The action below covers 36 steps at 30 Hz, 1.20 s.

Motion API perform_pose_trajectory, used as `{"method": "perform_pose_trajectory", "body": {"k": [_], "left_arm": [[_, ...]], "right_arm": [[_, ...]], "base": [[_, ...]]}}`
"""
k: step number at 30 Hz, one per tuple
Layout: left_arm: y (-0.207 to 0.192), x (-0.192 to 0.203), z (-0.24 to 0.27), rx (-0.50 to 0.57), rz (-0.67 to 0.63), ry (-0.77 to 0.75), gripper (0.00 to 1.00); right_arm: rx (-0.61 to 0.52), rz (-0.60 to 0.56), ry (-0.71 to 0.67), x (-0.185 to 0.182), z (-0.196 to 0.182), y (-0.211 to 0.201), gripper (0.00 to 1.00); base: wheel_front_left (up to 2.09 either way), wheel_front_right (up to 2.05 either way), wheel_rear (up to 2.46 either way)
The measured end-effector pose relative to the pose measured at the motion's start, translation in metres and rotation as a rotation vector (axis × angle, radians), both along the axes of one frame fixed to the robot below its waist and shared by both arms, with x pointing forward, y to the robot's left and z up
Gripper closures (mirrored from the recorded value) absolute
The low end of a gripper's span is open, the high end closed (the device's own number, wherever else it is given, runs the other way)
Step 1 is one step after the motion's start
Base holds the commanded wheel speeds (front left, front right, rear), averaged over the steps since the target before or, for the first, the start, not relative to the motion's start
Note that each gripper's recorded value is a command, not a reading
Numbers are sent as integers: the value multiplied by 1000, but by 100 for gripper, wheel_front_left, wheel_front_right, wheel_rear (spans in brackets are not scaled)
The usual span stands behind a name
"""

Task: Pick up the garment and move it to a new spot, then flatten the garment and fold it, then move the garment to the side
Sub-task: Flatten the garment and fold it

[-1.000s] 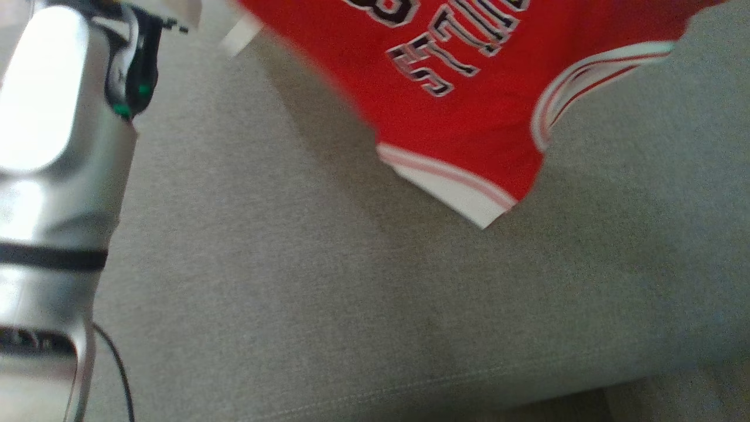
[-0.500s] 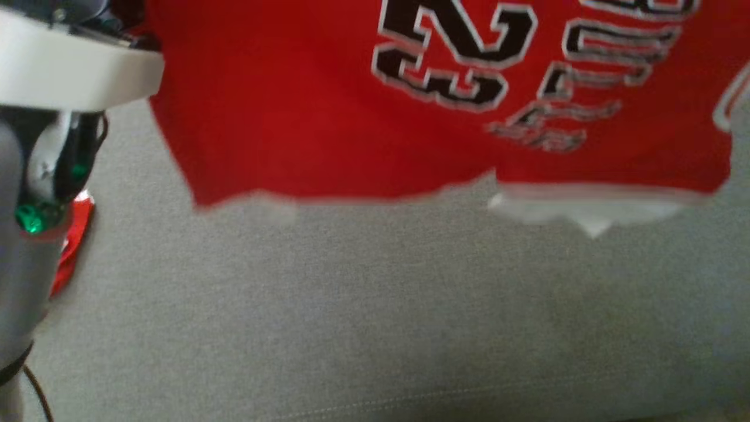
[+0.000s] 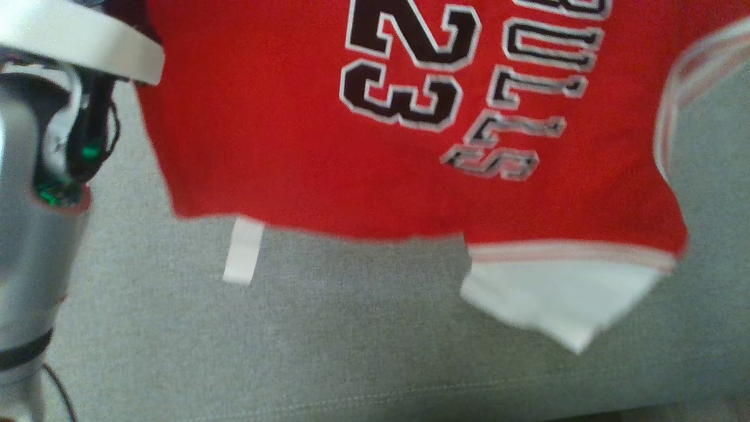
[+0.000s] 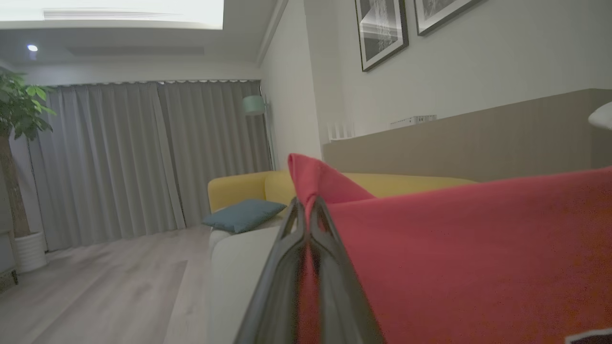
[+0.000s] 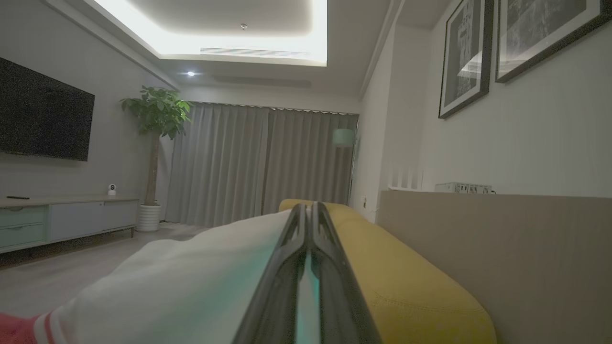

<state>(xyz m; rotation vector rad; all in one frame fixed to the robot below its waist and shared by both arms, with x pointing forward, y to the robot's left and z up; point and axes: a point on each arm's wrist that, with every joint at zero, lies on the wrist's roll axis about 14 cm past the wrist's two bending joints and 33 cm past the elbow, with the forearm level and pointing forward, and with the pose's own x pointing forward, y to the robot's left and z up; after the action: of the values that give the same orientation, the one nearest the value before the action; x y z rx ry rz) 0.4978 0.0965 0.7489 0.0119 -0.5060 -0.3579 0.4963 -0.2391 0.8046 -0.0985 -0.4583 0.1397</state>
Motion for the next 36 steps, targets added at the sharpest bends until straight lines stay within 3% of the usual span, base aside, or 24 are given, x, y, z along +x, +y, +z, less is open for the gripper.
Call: {"method": "perform_pose_trajectory", "body": {"k": [4, 9, 14, 21, 27, 36], "left_arm": [[6, 39, -36, -50, 40, 92, 100], [19, 78, -24, -107, 98, 28, 100], [21, 115, -39, -81, 142, 68, 100], [3, 135, -152, -22, 138, 333, 100], [-3, 111, -252, -7, 132, 558, 100], [4, 72, -285, -68, 144, 628, 100]], "right_arm": [[18, 24, 55, 38, -17, 12, 100], [14, 59, -10, 69, -3, 37, 100], [4, 73, -28, 96, -3, 56, 100], [45, 115, 277, 126, -138, 85, 100], [122, 110, 521, 105, -261, 88, 100], [244, 152, 617, 55, -321, 95, 100]], "base": [[0, 0, 0], [0, 0, 0], [0, 0, 0], [0, 0, 0], [0, 0, 0], [0, 0, 0]]}}
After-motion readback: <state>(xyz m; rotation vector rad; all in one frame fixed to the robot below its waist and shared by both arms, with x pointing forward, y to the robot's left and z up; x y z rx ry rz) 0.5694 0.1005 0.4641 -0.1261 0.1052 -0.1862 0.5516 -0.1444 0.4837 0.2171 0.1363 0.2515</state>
